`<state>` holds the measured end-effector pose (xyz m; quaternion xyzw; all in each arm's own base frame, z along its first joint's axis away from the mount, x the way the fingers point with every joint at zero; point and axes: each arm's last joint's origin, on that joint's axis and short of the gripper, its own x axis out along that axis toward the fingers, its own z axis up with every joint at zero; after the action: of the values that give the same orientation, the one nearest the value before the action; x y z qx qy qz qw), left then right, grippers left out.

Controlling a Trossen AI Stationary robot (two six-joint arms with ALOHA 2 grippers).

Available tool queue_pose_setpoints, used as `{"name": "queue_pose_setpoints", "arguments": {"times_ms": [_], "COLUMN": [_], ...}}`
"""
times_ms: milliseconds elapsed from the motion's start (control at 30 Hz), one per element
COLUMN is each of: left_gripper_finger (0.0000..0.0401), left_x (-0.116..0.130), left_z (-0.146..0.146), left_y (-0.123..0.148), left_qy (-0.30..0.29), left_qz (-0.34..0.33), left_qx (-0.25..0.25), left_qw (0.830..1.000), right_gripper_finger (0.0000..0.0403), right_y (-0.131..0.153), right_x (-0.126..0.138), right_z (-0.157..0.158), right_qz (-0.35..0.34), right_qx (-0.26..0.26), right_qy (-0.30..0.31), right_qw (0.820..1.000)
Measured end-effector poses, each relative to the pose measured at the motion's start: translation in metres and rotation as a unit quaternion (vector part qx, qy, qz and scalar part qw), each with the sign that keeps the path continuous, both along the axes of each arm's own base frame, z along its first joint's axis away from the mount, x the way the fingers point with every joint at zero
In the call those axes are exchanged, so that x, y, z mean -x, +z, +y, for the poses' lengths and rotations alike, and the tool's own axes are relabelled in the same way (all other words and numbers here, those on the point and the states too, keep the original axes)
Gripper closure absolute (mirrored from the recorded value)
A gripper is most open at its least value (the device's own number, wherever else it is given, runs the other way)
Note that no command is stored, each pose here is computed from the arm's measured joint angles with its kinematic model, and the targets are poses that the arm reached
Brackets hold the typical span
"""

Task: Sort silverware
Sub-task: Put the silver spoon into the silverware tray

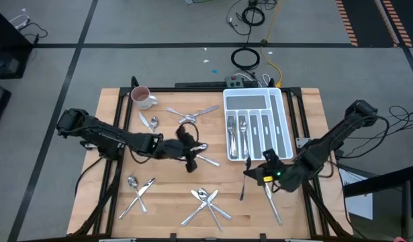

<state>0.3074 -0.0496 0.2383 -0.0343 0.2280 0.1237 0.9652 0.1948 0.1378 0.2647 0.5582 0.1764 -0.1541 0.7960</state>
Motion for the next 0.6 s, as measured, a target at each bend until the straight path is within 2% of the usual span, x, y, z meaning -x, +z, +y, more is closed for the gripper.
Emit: {"name": "queue_pose_setpoints", "arguments": {"times_ms": [67, 167, 233, 333, 467, 600], "left_gripper_finger": [0.0287, 0.0287, 0.0287, 0.0287, 0.0287, 0.0287], "left_x": [-0.007, -0.014, -0.016, -0.016, -0.017, -0.022], "left_z": [0.004, 0.011, 0.016, 0.023, 0.031, 0.036], "left_y": [0.013, 0.034, 0.048, 0.062, 0.069, 0.064], "left_qy": [-0.05, -0.103, -0.122, -0.157, -0.221, -0.266], "left_qz": [-0.051, -0.148, -0.222, -0.3, -0.322, -0.278], "left_qx": [-0.063, -0.132, -0.135, -0.092, -0.06, -0.096], "left_qw": [0.995, 0.975, 0.958, 0.936, 0.919, 0.918], "right_gripper_finger": [0.0403, 0.0403, 0.0403, 0.0403, 0.0403, 0.0403], "right_y": [0.01, 0.023, 0.032, 0.042, 0.048, 0.048], "right_x": [0.003, 0.006, 0.007, 0.008, 0.005, -0.001], "right_z": [-0.001, -0.002, -0.002, -0.003, -0.007, -0.013], "right_qz": [-0.018, -0.054, -0.087, -0.123, -0.145, -0.142], "right_qx": [0.004, 0.011, 0.022, 0.041, 0.034, 0.013], "right_qy": [0.038, 0.083, 0.109, 0.14, 0.175, 0.211], "right_qw": [0.999, 0.995, 0.99, 0.982, 0.973, 0.967]}}
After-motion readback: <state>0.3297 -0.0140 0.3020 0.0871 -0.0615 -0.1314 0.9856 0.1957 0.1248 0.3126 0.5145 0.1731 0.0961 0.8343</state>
